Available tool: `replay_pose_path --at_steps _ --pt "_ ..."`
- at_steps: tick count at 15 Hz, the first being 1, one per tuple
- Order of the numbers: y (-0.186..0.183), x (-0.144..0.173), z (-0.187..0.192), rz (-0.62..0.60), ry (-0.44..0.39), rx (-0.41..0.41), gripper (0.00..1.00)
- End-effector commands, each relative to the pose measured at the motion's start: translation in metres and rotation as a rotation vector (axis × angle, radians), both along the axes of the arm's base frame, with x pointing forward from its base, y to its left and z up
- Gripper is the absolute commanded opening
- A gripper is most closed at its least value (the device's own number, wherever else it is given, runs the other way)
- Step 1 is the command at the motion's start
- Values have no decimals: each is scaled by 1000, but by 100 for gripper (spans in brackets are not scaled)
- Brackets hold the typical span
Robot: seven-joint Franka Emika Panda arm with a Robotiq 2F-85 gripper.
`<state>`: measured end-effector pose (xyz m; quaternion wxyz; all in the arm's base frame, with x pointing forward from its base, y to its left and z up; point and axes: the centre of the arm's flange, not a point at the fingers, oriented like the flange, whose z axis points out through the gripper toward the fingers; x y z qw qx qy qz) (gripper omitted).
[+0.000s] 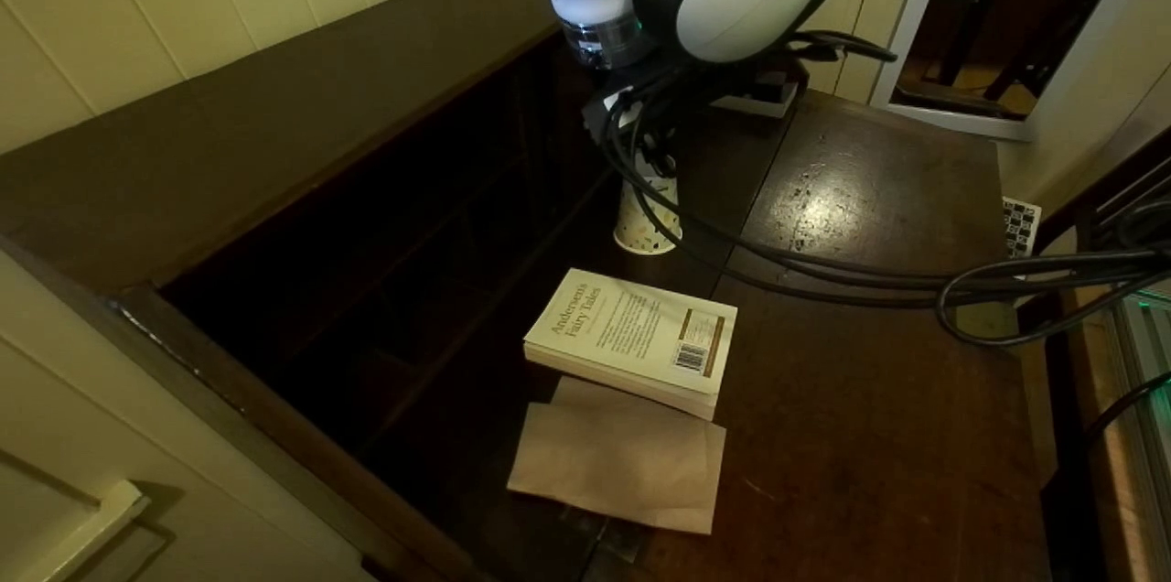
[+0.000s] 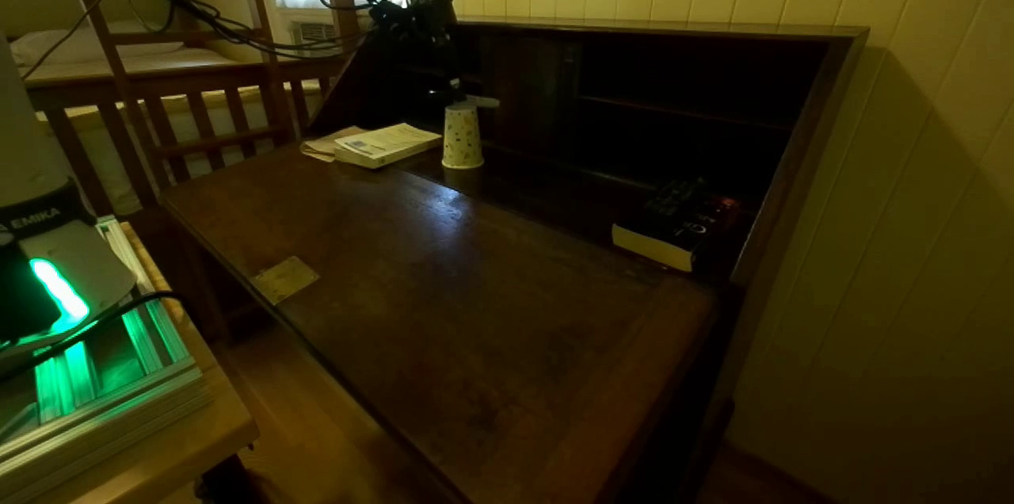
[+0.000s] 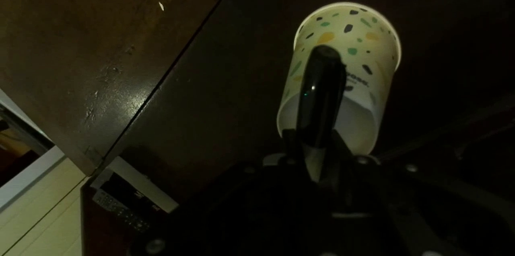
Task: Move the cup and pen to the bottom half of the desk, then place the pen on it
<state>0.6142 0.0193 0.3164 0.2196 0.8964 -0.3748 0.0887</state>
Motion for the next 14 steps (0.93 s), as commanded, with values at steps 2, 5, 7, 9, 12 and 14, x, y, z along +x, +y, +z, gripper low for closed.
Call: replay_pose_path --at_steps 2,5,7,9,12,14 --pt "5 8 -4 -11 8 -44 5" --pt "6 10 -6 -9 14 -51 5" --pt "6 11 -5 -13 16 -54 45" --pt "6 12 -4 -14 17 -56 52" --pt "5 14 -1 -17 12 -57 74" --pt "5 15 1 -17 10 -58 89"
